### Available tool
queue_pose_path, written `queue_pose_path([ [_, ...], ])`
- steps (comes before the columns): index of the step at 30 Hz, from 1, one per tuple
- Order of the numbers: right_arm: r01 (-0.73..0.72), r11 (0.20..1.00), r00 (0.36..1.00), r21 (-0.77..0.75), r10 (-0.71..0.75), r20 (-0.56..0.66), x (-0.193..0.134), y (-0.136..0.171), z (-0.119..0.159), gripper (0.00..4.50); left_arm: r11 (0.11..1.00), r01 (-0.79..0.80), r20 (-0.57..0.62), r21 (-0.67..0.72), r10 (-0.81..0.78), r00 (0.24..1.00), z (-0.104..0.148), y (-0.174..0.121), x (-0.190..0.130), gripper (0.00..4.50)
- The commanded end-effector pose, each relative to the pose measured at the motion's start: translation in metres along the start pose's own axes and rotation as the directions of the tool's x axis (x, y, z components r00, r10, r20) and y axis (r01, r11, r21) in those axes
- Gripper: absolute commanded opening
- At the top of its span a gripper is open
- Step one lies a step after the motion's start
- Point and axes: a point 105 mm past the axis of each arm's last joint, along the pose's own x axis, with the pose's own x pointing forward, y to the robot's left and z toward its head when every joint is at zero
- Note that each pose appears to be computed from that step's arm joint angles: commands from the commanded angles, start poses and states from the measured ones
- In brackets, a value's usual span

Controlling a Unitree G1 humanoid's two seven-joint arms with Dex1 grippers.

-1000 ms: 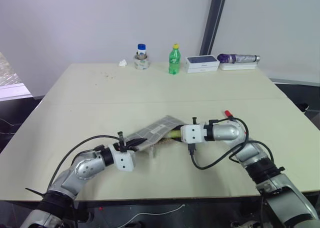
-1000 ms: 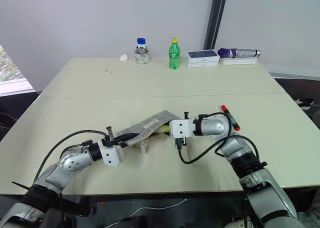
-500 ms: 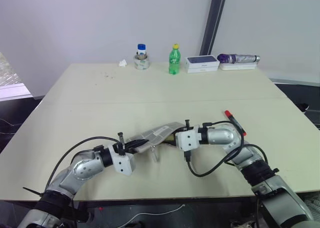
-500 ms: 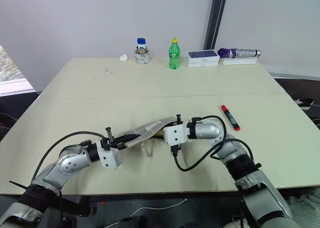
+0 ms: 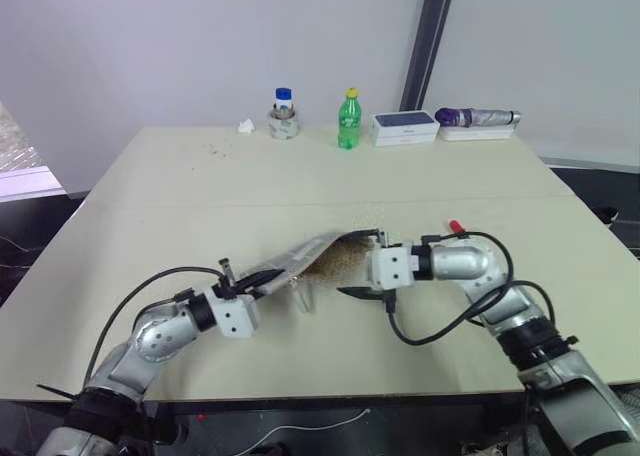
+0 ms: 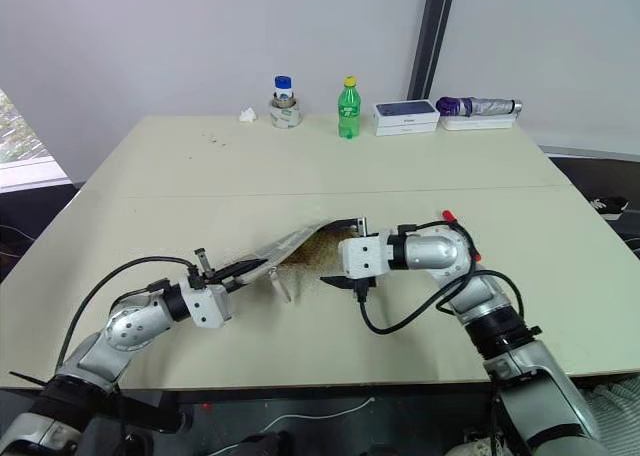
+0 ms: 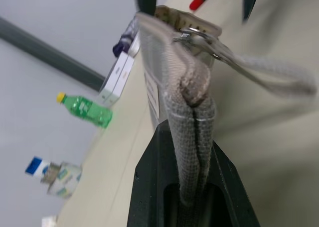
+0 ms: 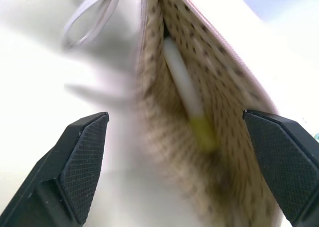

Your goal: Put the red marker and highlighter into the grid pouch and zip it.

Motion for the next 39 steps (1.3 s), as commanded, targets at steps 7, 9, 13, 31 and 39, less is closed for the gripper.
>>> queue_pose_path([
  [7, 0.231, 0.887, 0.973, 0.399, -0.223, -0.068, -0.054, -0.022, -0.024, 4.49, 0.997, -0.083, -0.009, -0.001, 0.083, 0.997, -0.002, 0.015, -0.009, 0.0],
  [9, 0.382, 0.799, 0.924, 0.464, -0.319, -0.211, -0.071, -0.026, -0.052, 4.49, 0.996, -0.088, -0.004, -0.014, 0.088, 0.996, 0.0, 0.013, -0.01, 0.0],
  [13, 0.662, 0.543, 0.747, 0.516, -0.532, -0.398, -0.097, -0.034, -0.079, 4.49, 0.996, -0.088, -0.006, -0.016, 0.088, 0.996, 0.001, 0.009, -0.01, 0.0],
  [31, 0.83, 0.124, 0.549, 0.544, -0.351, -0.758, -0.151, 0.002, -0.168, 3.66, 0.993, -0.076, 0.024, -0.088, 0.079, 0.997, 0.008, -0.002, -0.009, 0.0],
  [39, 0.666, 0.37, 0.745, 0.647, -0.375, -0.553, -0.116, -0.013, -0.124, 0.38, 0.991, -0.096, 0.026, -0.094, 0.099, 0.995, 0.009, 0.003, -0.004, 0.0],
])
